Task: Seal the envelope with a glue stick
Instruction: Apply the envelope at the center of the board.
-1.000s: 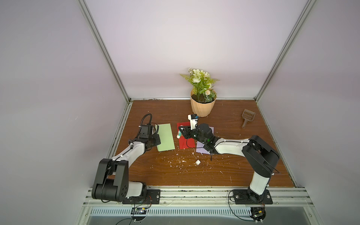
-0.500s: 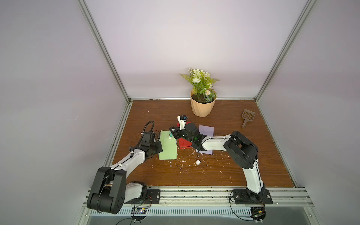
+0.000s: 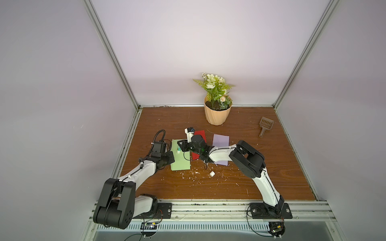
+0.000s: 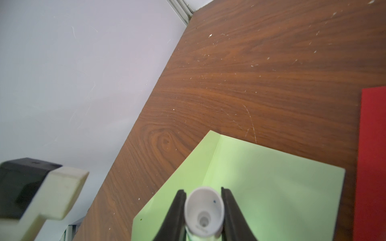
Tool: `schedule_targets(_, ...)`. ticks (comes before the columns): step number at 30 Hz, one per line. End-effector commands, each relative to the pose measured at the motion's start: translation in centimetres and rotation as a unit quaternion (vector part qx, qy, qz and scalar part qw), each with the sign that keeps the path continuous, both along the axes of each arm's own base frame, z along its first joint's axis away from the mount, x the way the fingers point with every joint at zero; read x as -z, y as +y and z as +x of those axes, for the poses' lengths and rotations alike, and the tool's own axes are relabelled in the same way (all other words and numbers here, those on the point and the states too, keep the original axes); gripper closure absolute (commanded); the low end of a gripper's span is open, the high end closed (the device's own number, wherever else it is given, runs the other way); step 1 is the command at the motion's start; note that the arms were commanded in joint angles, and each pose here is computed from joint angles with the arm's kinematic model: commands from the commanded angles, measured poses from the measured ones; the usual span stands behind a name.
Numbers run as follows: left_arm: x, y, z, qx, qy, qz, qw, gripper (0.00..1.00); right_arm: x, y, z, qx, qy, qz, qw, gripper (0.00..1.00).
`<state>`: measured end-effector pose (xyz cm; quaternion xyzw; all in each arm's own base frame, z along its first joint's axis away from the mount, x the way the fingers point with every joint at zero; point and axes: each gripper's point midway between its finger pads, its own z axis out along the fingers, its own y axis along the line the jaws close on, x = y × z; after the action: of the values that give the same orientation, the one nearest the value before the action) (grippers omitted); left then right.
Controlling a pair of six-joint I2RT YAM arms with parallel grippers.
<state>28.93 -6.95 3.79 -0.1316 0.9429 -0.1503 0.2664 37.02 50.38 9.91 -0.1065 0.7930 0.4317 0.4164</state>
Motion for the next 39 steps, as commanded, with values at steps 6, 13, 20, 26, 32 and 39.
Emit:
schedule_targets(6, 0.6, -0.3, -0.4, 0.003, 0.011, -0.002, 1.000, 0.99, -1.2, 0.2, 0.9, 0.023, -0.022, 0.007, 0.999, 1.00)
schedule_targets(13, 0.5, -0.2, -0.4, 0.002, 0.012, -0.001, 1.000, 0.99, -1.1, -0.3, 1.6, 0.051, -0.043, 0.001, 0.998, 1.00)
schedule_targets(20, 0.6, -0.1, -0.4, 0.000, 0.013, 0.003, 1.000, 1.00, -0.9, -0.3, 0.3, 0.036, -0.057, -0.010, 0.998, 1.00)
schedule_targets(26, 0.6, 0.2, -0.4, -0.006, 0.013, 0.009, 1.000, 1.00, -0.9, -1.0, -1.1, 0.027, -0.065, -0.019, 0.997, 1.00)
schedule_targets(32, 0.4, 0.2, -0.2, -0.007, 0.011, 0.009, 1.000, 1.00, -0.2, -1.4, -2.4, 0.017, -0.060, -0.023, 0.998, 1.00)
schedule_targets(39, 0.8, 0.1, -0.3, -0.006, 0.015, 0.007, 1.000, 1.00, 0.5, -1.6, -3.7, 0.004, -0.051, -0.029, 0.998, 1.00)
